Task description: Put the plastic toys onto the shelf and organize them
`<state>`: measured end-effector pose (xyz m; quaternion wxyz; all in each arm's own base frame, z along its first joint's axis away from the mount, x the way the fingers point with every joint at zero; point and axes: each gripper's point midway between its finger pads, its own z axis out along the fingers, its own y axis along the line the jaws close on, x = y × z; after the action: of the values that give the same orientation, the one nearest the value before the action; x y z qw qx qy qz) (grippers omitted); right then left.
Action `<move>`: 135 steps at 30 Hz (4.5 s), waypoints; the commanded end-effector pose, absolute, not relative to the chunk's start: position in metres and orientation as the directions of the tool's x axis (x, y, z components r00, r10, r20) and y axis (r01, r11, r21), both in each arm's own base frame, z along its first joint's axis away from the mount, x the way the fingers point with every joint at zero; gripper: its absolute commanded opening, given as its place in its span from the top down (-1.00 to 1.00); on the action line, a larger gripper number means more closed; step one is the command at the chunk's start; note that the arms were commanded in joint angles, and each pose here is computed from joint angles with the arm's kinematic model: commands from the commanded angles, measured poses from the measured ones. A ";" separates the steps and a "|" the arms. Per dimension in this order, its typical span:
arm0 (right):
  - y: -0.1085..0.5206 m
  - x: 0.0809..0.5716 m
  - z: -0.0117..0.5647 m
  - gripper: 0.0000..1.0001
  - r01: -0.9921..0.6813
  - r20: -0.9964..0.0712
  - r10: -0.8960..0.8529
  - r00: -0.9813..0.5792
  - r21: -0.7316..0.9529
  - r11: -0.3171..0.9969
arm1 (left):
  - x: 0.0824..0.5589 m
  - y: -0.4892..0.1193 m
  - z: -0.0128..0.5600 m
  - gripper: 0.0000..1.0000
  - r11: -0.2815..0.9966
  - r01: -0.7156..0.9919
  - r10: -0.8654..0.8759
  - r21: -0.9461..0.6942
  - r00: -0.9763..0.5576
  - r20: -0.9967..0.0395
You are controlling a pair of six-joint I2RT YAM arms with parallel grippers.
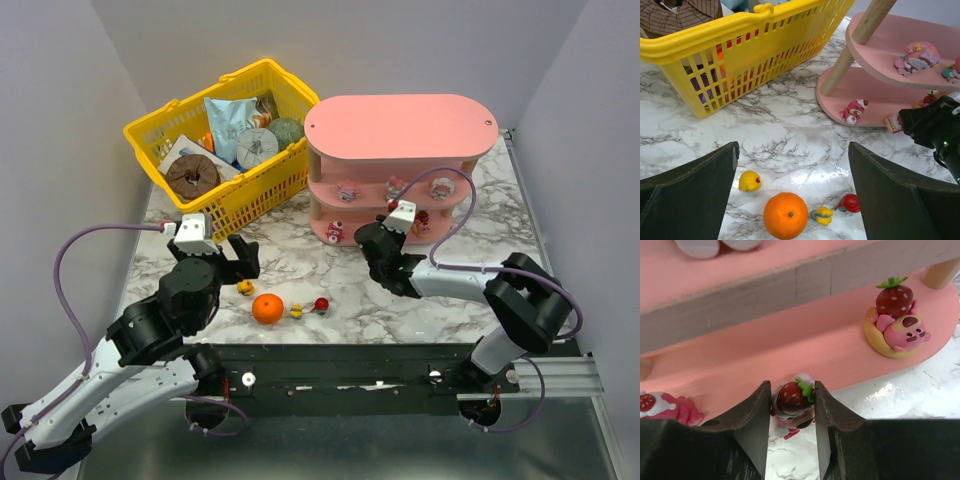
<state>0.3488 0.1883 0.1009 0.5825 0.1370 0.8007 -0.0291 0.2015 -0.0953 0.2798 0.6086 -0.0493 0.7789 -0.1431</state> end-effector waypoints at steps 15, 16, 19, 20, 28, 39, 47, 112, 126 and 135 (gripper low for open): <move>0.173 0.362 0.092 0.71 0.391 -0.957 0.256 -0.139 0.184 0.902 | 0.206 -0.091 0.272 -0.98 0.971 0.059 -0.209 -0.232 -0.263 -0.942; 0.172 0.363 0.091 0.71 0.399 -0.959 0.250 -0.130 0.180 0.899 | 0.206 -0.091 0.272 -0.98 0.971 0.058 -0.211 -0.234 -0.264 -0.941; 0.170 0.365 0.093 0.71 0.406 -0.964 0.245 -0.106 0.183 0.895 | 0.207 -0.091 0.271 -0.97 0.973 0.052 -0.205 -0.227 -0.265 -0.942; 0.171 0.367 0.095 0.71 0.403 -0.965 0.243 -0.098 0.185 0.896 | 0.207 -0.090 0.271 -0.98 0.973 0.050 -0.203 -0.224 -0.266 -0.942; 0.173 0.367 0.108 0.71 0.343 -0.969 0.241 -0.051 0.210 0.916 | 0.208 -0.091 0.270 -0.98 0.975 0.047 -0.197 -0.217 -0.270 -0.943; 0.176 0.373 0.124 0.71 0.283 -0.981 0.191 0.031 0.192 0.940 | 0.208 -0.091 0.271 -0.98 0.974 0.046 -0.201 -0.221 -0.266 -0.943; 0.180 0.375 0.117 0.70 0.288 -0.982 0.190 0.006 0.184 0.940 | 0.208 -0.091 0.271 -0.98 0.975 0.046 -0.198 -0.218 -0.267 -0.943; 0.179 0.296 0.136 -0.73 0.097 -0.868 0.335 -0.366 0.323 0.942 | 0.203 -0.093 0.274 -0.97 0.963 0.079 -0.229 -0.258 -0.264 -0.937; 0.262 0.217 0.132 -0.81 -0.487 -0.867 0.043 -0.497 0.320 0.812 | 0.202 -0.097 0.275 -0.98 0.959 0.101 -0.229 -0.264 -0.266 -0.936; 0.314 0.187 0.110 -0.80 -0.484 -0.838 0.051 -0.543 0.362 0.797 | 0.202 -0.097 0.274 -0.98 0.955 0.102 -0.245 -0.280 -0.267 -0.932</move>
<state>0.1893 0.2894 0.0927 0.4364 -0.1609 0.8472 0.2569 0.2020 -0.0962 0.2773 0.6058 -0.0454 0.7821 -0.1389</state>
